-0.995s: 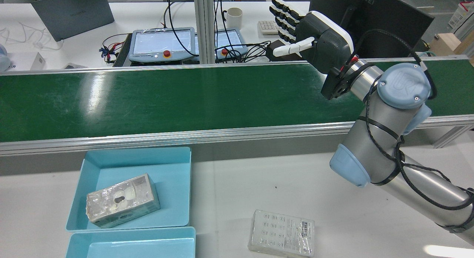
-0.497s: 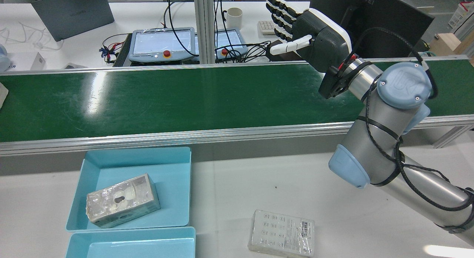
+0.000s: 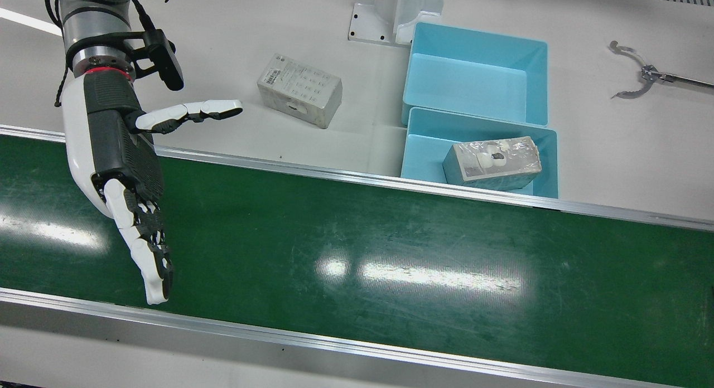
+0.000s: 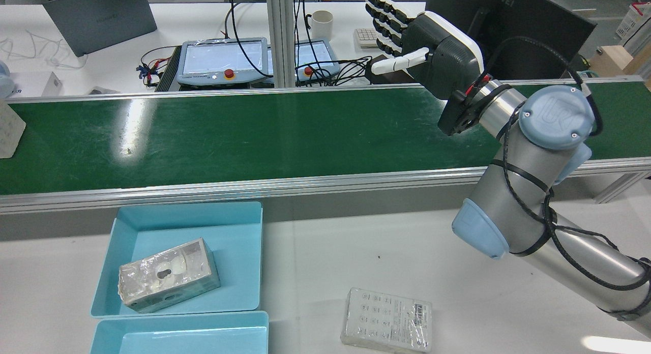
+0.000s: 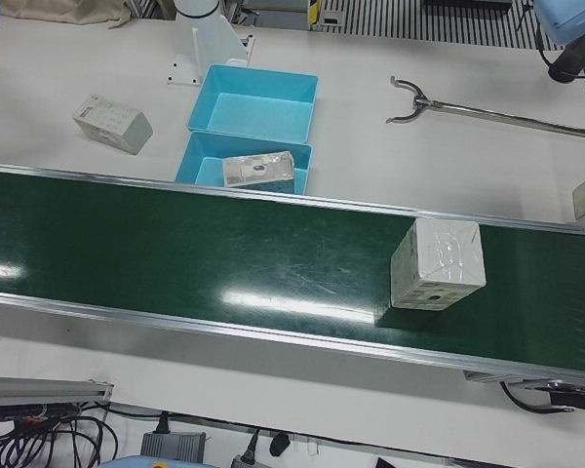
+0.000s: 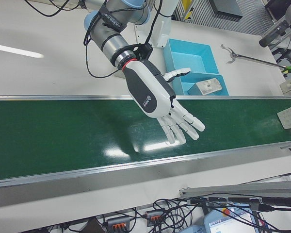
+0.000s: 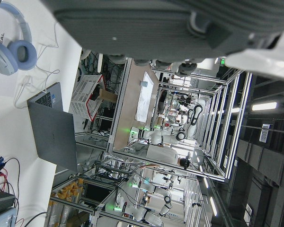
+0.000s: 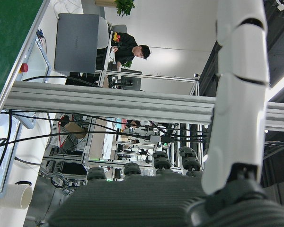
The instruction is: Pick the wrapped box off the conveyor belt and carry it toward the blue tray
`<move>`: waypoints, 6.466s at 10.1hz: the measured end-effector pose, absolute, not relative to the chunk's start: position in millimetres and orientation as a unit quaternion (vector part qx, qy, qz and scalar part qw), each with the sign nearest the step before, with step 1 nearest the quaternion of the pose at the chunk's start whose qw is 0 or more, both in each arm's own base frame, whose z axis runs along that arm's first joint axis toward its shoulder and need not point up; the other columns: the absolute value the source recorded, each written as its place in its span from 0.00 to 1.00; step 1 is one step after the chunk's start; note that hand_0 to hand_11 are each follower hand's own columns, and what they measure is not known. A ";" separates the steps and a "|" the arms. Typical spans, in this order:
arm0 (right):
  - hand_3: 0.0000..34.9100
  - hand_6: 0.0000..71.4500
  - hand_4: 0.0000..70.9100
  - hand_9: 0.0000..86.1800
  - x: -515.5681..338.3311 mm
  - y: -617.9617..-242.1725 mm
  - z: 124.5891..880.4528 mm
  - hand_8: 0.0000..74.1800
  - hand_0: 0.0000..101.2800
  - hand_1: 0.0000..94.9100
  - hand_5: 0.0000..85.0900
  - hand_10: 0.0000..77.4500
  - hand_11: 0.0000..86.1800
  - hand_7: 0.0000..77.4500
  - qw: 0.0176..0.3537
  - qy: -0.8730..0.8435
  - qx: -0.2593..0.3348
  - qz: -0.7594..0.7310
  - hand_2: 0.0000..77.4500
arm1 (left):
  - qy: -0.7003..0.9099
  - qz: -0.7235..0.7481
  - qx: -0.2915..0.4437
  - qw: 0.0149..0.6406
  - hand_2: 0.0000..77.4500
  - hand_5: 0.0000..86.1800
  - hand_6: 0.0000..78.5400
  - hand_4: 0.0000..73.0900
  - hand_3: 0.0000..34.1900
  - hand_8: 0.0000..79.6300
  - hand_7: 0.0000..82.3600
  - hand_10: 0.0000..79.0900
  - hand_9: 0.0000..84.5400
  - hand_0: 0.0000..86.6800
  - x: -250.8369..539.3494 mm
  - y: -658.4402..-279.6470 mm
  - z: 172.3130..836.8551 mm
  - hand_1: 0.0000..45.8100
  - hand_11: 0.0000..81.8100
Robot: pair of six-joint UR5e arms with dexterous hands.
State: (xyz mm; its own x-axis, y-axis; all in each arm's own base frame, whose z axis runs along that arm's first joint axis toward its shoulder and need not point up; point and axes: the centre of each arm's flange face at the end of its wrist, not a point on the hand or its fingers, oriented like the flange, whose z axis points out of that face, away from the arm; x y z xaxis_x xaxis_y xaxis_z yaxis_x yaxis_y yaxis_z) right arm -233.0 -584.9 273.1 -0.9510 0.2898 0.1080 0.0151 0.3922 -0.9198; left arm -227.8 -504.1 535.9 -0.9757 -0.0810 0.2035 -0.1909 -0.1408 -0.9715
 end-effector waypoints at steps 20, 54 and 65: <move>0.01 0.00 0.15 0.02 -253.5 -593.5 296.5 0.01 0.47 0.16 0.09 0.00 0.03 0.06 0.139 -0.808 -0.097 0.565 0.15 | -0.654 0.748 0.104 0.037 0.01 0.01 0.00 0.00 0.00 0.00 0.01 0.00 0.00 0.00 -227.8 -504.1 535.9 0.00 0.00; 0.01 0.02 0.14 0.02 -264.5 -588.0 298.5 0.00 0.46 0.13 0.12 0.00 0.02 0.08 0.145 -0.805 -0.104 0.565 0.18 | -0.654 0.748 0.104 0.037 0.01 0.01 0.00 0.00 0.00 0.00 0.01 0.00 0.00 0.00 -227.8 -504.1 535.9 0.00 0.00; 0.01 0.02 0.14 0.02 -273.4 -590.6 304.3 0.00 0.46 0.14 0.12 0.00 0.02 0.08 0.148 -0.801 -0.105 0.571 0.18 | -0.654 0.748 0.104 0.037 0.01 0.01 0.00 0.00 0.00 0.00 0.00 0.00 0.00 0.00 -227.8 -504.1 535.9 0.00 0.00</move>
State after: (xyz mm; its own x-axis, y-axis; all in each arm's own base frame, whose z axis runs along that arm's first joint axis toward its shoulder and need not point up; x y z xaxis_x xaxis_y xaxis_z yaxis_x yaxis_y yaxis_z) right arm -273.4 -590.6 304.3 -0.9338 0.3377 0.1178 -0.0014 0.3258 -0.9455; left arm -227.8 -504.1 535.9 -0.9757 -0.0810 0.2034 -0.1909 -0.1408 -0.9715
